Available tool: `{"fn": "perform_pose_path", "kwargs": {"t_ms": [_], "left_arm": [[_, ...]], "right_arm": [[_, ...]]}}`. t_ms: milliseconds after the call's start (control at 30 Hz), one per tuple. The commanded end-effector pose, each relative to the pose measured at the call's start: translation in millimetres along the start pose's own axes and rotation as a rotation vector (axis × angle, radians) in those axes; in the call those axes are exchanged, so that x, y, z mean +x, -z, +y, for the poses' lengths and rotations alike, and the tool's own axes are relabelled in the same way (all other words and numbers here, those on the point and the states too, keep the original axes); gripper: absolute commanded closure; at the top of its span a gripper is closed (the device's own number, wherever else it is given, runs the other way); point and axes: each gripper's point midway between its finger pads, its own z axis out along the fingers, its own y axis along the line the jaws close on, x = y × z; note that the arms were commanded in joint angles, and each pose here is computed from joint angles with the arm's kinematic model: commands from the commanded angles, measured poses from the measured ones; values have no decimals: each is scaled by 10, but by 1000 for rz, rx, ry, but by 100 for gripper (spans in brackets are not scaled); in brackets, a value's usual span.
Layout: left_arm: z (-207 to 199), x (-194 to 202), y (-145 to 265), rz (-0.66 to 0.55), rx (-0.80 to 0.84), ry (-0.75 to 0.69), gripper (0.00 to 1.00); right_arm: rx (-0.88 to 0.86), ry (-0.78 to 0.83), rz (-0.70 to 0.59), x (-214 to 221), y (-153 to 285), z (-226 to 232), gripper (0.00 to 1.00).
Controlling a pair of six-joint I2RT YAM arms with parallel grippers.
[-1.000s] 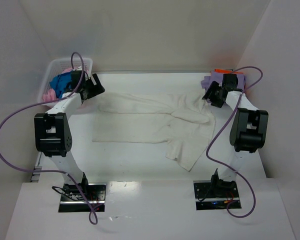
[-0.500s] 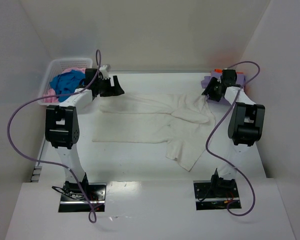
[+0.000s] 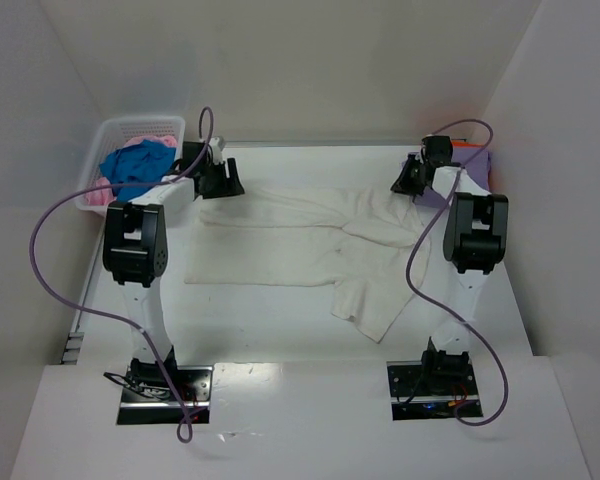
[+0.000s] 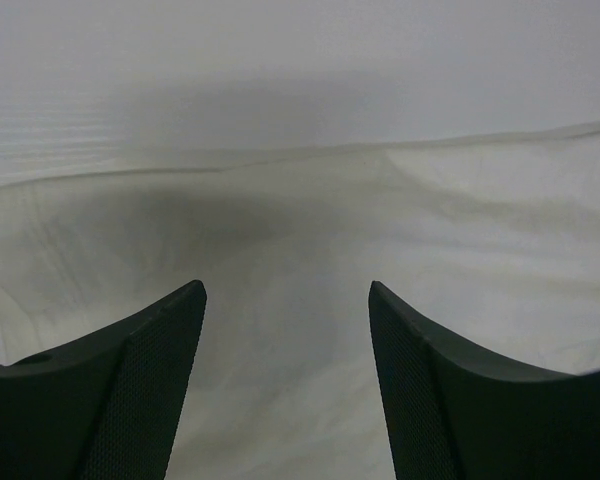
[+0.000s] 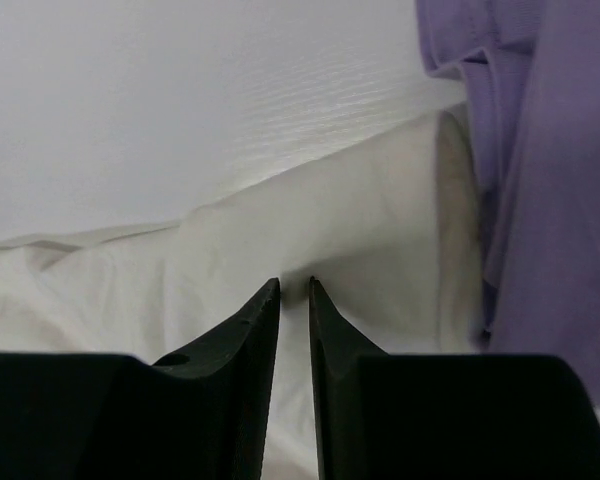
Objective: Fold and stack the t-shirts
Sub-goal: Fold the flattened tshirt in 1/3 of the way
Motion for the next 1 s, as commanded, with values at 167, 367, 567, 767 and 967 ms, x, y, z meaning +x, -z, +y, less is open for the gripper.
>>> {"fn": "perform_pose_path", "kwargs": {"t_ms": [167, 367, 567, 767, 967], "left_arm": [[244, -118, -241, 20, -130, 38, 26], [434, -20, -254, 68, -232, 48, 48], [546, 28, -289, 90, -288, 49, 70], [661, -20, -329, 113, -356, 48, 76], [747, -149, -463, 119, -374, 55, 77]], "right_arm": [[69, 41, 19, -34, -235, -99, 81], [107, 40, 47, 41, -359, -169, 84], [138, 72, 50, 18, -481, -112, 89], [149, 89, 57, -36, -623, -26, 90], [136, 105, 57, -132, -731, 127, 90]]}}
